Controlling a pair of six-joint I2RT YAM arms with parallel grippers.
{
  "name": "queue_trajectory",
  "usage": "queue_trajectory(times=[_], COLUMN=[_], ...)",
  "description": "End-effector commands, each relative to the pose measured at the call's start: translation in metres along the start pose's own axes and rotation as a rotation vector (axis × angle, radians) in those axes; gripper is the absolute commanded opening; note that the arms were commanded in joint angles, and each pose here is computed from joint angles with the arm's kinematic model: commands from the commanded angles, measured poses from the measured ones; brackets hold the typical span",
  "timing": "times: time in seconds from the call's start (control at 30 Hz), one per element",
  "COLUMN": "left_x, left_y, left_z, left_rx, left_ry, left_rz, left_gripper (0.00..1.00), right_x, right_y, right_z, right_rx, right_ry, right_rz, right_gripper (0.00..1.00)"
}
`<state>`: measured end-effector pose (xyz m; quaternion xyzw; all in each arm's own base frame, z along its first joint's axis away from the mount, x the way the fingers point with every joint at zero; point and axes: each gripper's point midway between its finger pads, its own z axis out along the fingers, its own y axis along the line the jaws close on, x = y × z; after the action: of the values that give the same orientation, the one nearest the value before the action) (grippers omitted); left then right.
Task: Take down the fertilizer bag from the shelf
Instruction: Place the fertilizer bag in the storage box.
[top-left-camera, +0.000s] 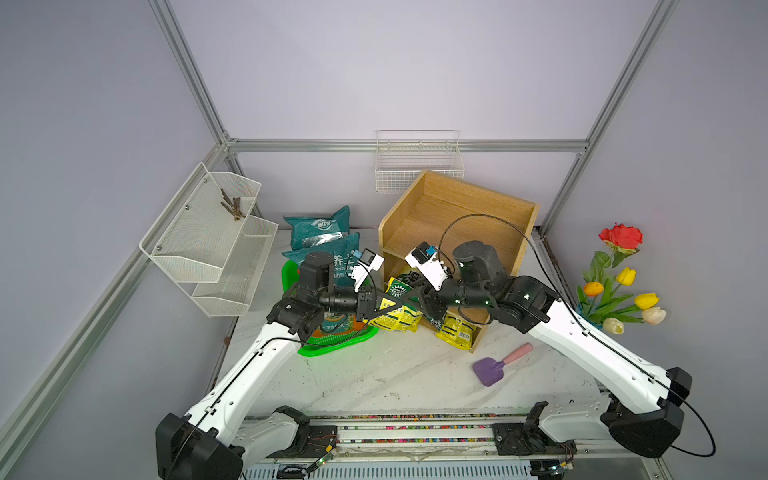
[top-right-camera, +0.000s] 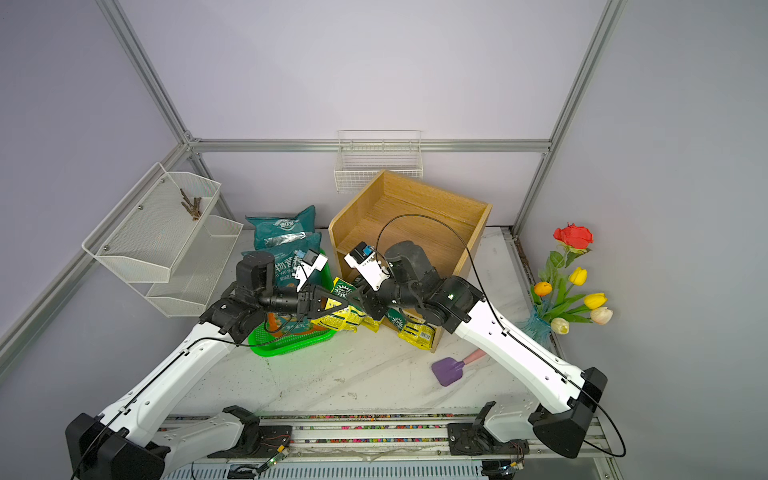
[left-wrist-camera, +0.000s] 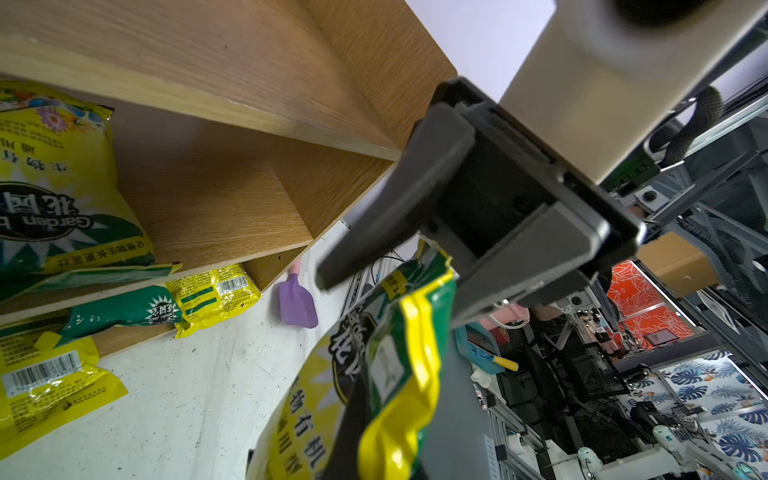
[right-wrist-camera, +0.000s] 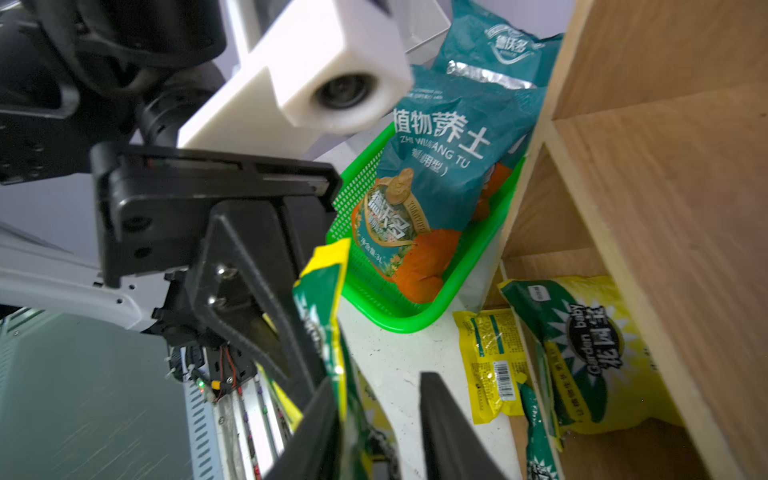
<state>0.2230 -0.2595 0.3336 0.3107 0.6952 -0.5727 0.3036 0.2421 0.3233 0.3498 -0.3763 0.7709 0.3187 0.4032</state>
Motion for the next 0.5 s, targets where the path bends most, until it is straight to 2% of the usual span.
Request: queue_trajectory(times=[0.0, 0.13, 0.23, 0.33, 0.47], left_x=[-0.030, -0.018, -0.009, 0.000, 0.015], left_y=[-0.005, 0.042, 0.075, 0.107, 0.114], left_z=[-0.007, -0.019, -0.041, -0.090, -0.166], left_rx=[-0.108, -0.370, -0.592, -0.926, -1.297], left_ry=[-0.047, -0.044, -0.058, -0.130, -0.276], left_rz=[0.098, 0.046, -0.010, -0.100, -0.156], left_gripper=[0.00, 0.00, 0.00, 0.00, 0.00], right_x=[-0.023, -0.018, -0.012, -0.002, 0.010], right_y=[-0.001, -0.020, -0.029, -0.038, -0.043], right_z=[-0.015, -0.021, -0.022, -0.020, -0.015], right_rx=[0.046, 0.159, 0.212, 0.255, 0.275], right_ry=[-0.118, -0.131, -0.130, -0.112, -0.080], right_rz=[-0.029, -0.020, -0.015, -0.007, 0.003], right_gripper=[0.97, 0.99, 0.99, 0.99, 0.99])
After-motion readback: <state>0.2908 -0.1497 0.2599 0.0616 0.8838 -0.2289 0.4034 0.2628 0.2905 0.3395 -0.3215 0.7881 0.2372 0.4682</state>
